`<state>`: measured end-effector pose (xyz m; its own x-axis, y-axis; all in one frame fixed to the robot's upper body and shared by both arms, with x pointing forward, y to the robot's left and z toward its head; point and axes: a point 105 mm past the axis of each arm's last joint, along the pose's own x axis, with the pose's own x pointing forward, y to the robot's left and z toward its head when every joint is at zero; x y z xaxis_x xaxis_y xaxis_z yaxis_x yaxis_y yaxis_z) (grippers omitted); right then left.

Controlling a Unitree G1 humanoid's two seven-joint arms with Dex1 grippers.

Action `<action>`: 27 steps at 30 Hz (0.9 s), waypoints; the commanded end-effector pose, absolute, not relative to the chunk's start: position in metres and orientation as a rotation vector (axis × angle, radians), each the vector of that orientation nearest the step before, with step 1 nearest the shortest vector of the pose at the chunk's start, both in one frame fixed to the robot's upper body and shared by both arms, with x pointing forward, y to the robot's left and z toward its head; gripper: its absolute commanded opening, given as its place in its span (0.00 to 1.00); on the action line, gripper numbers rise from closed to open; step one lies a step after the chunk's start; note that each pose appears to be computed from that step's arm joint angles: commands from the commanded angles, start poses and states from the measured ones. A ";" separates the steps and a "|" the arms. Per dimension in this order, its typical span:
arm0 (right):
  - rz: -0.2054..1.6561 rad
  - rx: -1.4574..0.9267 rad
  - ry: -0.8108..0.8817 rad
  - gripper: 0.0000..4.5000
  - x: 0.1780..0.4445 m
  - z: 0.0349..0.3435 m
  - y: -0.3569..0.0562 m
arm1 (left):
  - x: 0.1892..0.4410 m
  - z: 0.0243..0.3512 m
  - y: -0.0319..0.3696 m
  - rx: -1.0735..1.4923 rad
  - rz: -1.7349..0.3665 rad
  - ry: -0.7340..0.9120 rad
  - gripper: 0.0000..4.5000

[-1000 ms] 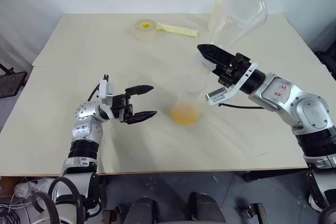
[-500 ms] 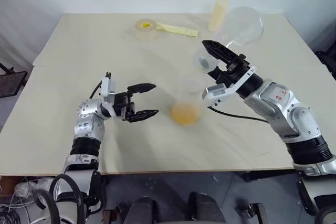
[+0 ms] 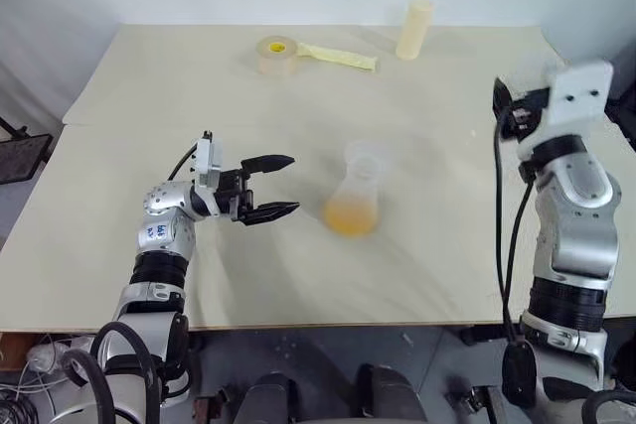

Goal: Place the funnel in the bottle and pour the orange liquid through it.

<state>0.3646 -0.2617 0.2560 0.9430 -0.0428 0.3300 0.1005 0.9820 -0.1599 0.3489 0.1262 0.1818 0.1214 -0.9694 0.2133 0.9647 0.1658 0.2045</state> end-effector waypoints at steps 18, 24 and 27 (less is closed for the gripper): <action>-0.082 -0.140 -0.368 0.99 0.357 0.243 -0.278 | 0.364 0.180 0.146 0.078 -1.158 -0.159 1.00; -0.079 -0.155 -0.427 0.99 0.358 0.266 -0.278 | 0.367 0.179 0.147 0.040 -1.108 -0.108 1.00; -0.064 -0.159 -0.467 0.99 0.356 0.282 -0.277 | 0.366 0.178 0.147 0.025 -1.104 -0.080 1.00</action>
<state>0.3639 -0.2729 0.2607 0.9223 -0.0287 0.3853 0.0854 0.9877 -0.1308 0.3687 0.1442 0.1706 0.4466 -0.8935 0.0467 0.8930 0.4484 0.0390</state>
